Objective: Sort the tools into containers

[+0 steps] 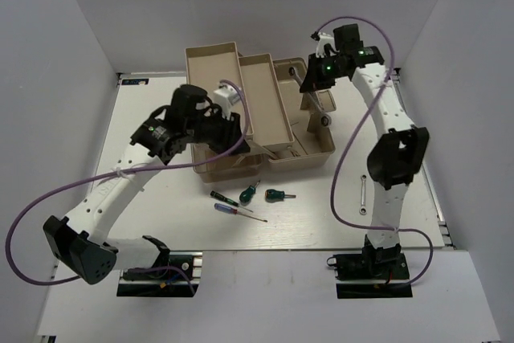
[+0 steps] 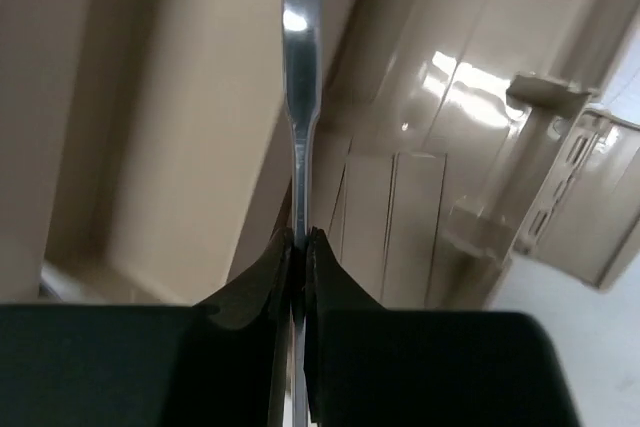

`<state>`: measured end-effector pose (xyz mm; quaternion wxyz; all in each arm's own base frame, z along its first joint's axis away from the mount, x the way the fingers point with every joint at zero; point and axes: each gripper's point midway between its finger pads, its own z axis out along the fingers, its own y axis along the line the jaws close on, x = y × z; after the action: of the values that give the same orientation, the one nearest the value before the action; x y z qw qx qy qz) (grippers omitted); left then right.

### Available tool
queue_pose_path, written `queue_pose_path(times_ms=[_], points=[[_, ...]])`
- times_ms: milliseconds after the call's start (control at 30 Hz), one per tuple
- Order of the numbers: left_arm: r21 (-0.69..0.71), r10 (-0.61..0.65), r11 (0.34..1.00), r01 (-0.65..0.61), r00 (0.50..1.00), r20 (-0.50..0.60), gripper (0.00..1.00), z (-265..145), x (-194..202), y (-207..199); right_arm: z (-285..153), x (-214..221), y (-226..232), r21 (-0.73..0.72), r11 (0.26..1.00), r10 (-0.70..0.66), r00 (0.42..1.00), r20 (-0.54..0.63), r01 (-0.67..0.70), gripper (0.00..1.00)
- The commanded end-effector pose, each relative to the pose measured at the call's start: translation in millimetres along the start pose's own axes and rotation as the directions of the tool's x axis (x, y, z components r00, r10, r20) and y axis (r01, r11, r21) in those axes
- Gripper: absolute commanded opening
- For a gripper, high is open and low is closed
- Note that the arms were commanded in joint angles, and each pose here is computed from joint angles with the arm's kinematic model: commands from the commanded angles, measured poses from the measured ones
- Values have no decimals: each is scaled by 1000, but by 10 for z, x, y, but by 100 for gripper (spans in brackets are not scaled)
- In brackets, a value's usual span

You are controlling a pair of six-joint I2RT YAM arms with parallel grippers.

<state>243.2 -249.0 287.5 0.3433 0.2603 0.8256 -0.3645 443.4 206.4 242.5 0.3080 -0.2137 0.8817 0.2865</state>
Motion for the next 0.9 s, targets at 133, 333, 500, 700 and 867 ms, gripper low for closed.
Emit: queue_pose_path(times_ms=[133, 333, 500, 700, 867], points=[[-32, 144, 988, -149, 982, -121, 46, 299, 280, -235, 463, 213, -284, 118, 935, 345, 933, -103, -333, 0], [-21, 186, 981, -195, 960, -211, 56, 611, 573, -385, 480, 392, -235, 76, 958, 284, 946, -154, -275, 57], [-20, 210, 975, -220, 950, -232, 65, 772, 690, -417, 97, 202, -93, 42, 985, 168, 983, -81, -165, 60], [-28, 250, 964, -266, 932, -262, 58, 937, 859, -332, -603, 562, -482, 311, 945, 119, 992, -47, -98, 0], [-19, 257, 962, -271, 931, -259, 29, 1054, 973, -300, -1091, 1413, -1034, 511, 855, 223, 954, -199, -93, 0]])
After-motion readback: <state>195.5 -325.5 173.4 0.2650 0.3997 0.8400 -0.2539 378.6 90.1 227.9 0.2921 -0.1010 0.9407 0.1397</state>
